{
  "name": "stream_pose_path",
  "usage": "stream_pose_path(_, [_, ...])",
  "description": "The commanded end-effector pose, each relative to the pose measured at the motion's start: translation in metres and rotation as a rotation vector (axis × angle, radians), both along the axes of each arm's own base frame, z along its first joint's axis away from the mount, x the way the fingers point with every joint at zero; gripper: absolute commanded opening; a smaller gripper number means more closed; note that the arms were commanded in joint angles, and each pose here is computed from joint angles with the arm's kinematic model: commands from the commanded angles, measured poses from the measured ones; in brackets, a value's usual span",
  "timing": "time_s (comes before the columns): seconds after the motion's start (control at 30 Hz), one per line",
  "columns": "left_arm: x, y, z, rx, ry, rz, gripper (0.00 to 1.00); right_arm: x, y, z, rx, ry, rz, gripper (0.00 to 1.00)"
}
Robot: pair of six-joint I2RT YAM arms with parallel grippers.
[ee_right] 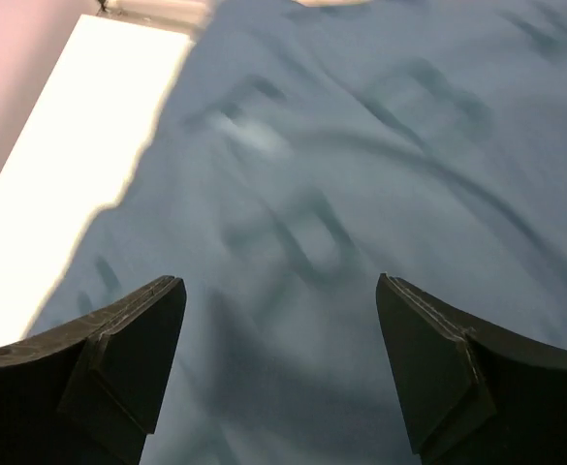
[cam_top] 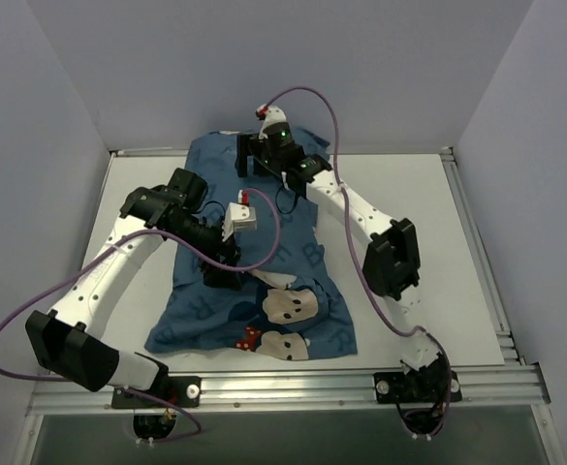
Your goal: Remove the pillowcase from the pillow
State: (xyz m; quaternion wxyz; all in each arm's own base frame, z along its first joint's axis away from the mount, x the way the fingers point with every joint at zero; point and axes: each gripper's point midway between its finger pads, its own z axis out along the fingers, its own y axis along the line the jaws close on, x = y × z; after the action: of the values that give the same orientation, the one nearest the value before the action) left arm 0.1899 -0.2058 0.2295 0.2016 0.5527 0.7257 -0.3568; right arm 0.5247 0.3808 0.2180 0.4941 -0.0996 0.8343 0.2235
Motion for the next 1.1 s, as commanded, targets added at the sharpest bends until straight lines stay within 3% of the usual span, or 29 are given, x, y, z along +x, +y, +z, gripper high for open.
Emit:
stream_pose_path(0.0, [0.012, -0.002, 0.047, -0.118, 0.010, 0.070, 0.94, 0.007, -0.102, 0.083, 0.073, -0.093, -0.158, 0.83])
stream_pose_path(0.07, [0.034, 0.006, 0.060, -0.160, -0.009, 0.166, 0.94, -0.009, -0.135, 0.083, 0.040, -0.090, -0.203, 0.83])
stream_pose_path(0.13, [0.078, 0.027, 0.063, -0.165, -0.072, 0.369, 0.94, -0.023, -0.160, 0.074, -0.026, -0.075, -0.243, 0.84])
stream_pose_path(0.17, [0.088, 0.036, 0.047, -0.119, -0.089, 0.423, 0.94, -0.038, -0.171, 0.087, -0.036, -0.096, -0.254, 0.84])
stream_pose_path(0.23, [0.114, 0.054, 0.031, -0.008, -0.248, 0.504, 0.94, -0.064, -0.178, 0.046, -0.065, -0.007, -0.241, 0.84])
stream_pose_path(0.27, [0.119, 0.059, 0.021, 0.030, -0.277, 0.525, 0.94, -0.082, -0.177, 0.052, -0.028, -0.009, -0.202, 0.84])
stream_pose_path(0.3, [0.127, 0.063, 0.006, 0.063, -0.298, 0.557, 0.94, -0.104, -0.176, 0.006, -0.031, 0.094, -0.168, 0.83])
stream_pose_path(0.37, [0.145, 0.079, -0.009, 0.146, -0.362, 0.636, 0.94, -0.133, -0.163, -0.005, 0.044, 0.133, -0.090, 0.82])
stream_pose_path(0.4, [0.149, 0.085, -0.024, 0.184, -0.351, 0.666, 0.94, -0.155, -0.163, -0.042, 0.051, 0.230, -0.087, 0.80])
stream_pose_path(0.53, [0.162, 0.102, -0.050, 0.252, -0.369, 0.718, 0.98, -0.184, -0.132, -0.062, 0.115, 0.247, -0.018, 0.75])
stream_pose_path(0.57, [0.157, 0.100, -0.058, 0.259, -0.338, 0.693, 0.85, -0.186, -0.123, -0.071, 0.114, 0.266, 0.003, 0.71])
stream_pose_path(0.6, [0.151, 0.097, -0.061, 0.263, -0.322, 0.666, 0.53, -0.184, -0.114, -0.069, 0.136, 0.267, 0.034, 0.59])
stream_pose_path(0.67, [0.131, 0.087, -0.071, 0.269, -0.260, 0.600, 0.31, -0.169, -0.099, -0.078, 0.127, 0.282, 0.060, 0.42])
stream_pose_path(0.7, [0.121, 0.079, -0.067, 0.240, -0.262, 0.556, 0.24, -0.158, -0.095, -0.078, 0.127, 0.276, 0.063, 0.25])
stream_pose_path(0.73, [0.113, 0.075, -0.068, 0.233, -0.255, 0.528, 0.07, -0.149, -0.088, -0.078, 0.133, 0.283, 0.084, 0.15])
stream_pose_path(0.8, [0.087, 0.066, -0.067, 0.216, -0.253, 0.456, 0.02, -0.106, -0.071, -0.060, 0.160, 0.259, 0.097, 0.00])
stream_pose_path(0.83, [0.074, 0.059, -0.066, 0.182, -0.232, 0.410, 0.02, -0.091, -0.071, -0.055, 0.160, 0.263, 0.096, 0.00])
stream_pose_path(0.87, [0.058, 0.058, -0.069, 0.176, -0.195, 0.378, 0.02, -0.055, -0.056, -0.023, 0.169, 0.177, 0.105, 0.00])
stream_pose_path(0.93, [0.040, 0.049, -0.059, 0.111, -0.165, 0.325, 0.02, -0.031, -0.048, -0.006, 0.143, 0.156, 0.097, 0.00])
stream_pose_path(0.97, [0.031, 0.049, -0.057, 0.103, -0.138, 0.310, 0.02, -0.014, -0.040, -0.020, 0.126, 0.169, 0.093, 0.00])
stream_pose_path(1.0, [0.029, 0.047, -0.053, 0.084, -0.135, 0.299, 0.02, 0.006, -0.030, 0.039, 0.176, 0.054, 0.106, 0.00])
stream_pose_path(1.03, [0.027, 0.044, -0.050, 0.057, -0.117, 0.296, 0.02, 0.009, -0.029, 0.041, 0.167, 0.070, 0.104, 0.00])
stream_pose_path(1.07, [0.031, 0.042, -0.047, 0.039, -0.119, 0.305, 0.02, 0.021, -0.028, 0.034, 0.159, 0.073, 0.091, 0.09])
